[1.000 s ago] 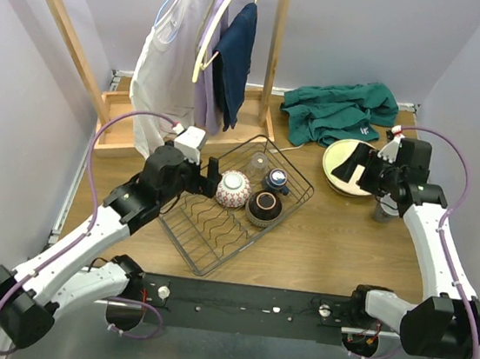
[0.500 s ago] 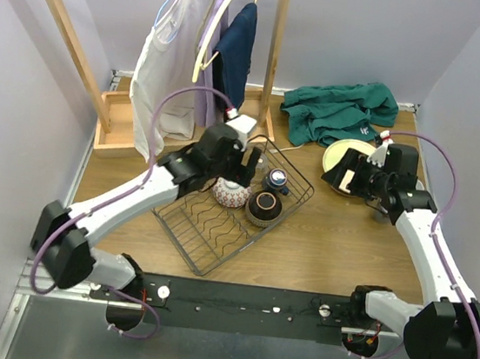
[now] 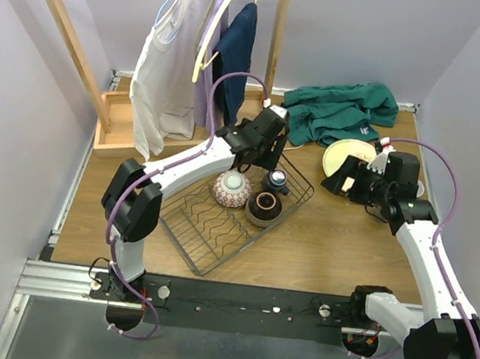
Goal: Unload the mixed dishes from the dish rack
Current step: Pick up the cup from the dish rack.
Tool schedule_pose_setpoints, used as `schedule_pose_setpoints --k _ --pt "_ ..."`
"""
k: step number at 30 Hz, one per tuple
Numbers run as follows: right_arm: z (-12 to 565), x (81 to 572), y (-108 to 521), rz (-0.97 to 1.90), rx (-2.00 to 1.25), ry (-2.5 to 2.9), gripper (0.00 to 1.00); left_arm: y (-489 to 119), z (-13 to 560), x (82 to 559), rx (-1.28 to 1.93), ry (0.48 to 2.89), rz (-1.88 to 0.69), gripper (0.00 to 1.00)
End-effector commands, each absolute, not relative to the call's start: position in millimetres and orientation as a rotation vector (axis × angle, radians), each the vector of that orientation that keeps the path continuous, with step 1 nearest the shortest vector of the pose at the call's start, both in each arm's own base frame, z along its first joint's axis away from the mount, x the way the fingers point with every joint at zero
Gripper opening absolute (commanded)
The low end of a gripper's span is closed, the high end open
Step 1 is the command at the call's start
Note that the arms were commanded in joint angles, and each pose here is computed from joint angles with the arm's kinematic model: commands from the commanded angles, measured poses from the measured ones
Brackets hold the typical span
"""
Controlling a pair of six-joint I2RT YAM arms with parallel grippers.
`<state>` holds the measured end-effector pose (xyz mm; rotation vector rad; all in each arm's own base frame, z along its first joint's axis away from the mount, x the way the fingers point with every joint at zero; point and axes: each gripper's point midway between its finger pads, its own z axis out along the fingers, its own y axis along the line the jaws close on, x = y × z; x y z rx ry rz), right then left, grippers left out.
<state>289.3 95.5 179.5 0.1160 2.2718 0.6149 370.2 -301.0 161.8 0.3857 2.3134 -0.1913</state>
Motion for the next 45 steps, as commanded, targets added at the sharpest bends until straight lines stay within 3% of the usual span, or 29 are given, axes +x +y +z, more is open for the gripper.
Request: schedule_pose_setpoints --k 1,6,21,30,36,45 --pt "171 275 97 0.619 0.084 2.306 1.0 -299 152 378 0.333 2.361 -0.109 0.85" --pt "168 270 96 0.611 0.056 2.32 1.0 -306 132 387 0.342 2.388 -0.077 0.77" --pt "161 264 103 0.664 0.039 2.328 1.0 -310 90 399 0.291 2.453 -0.038 0.7" --pt "161 266 103 0.662 0.04 2.329 1.0 -311 113 391 0.3 2.437 -0.109 0.37" --pt "164 268 107 0.689 0.026 2.317 1.0 -306 149 384 0.3 2.384 -0.158 0.21" --pt "186 278 125 0.83 -0.015 2.229 1.0 -280 208 368 0.224 2.281 -0.234 0.17"
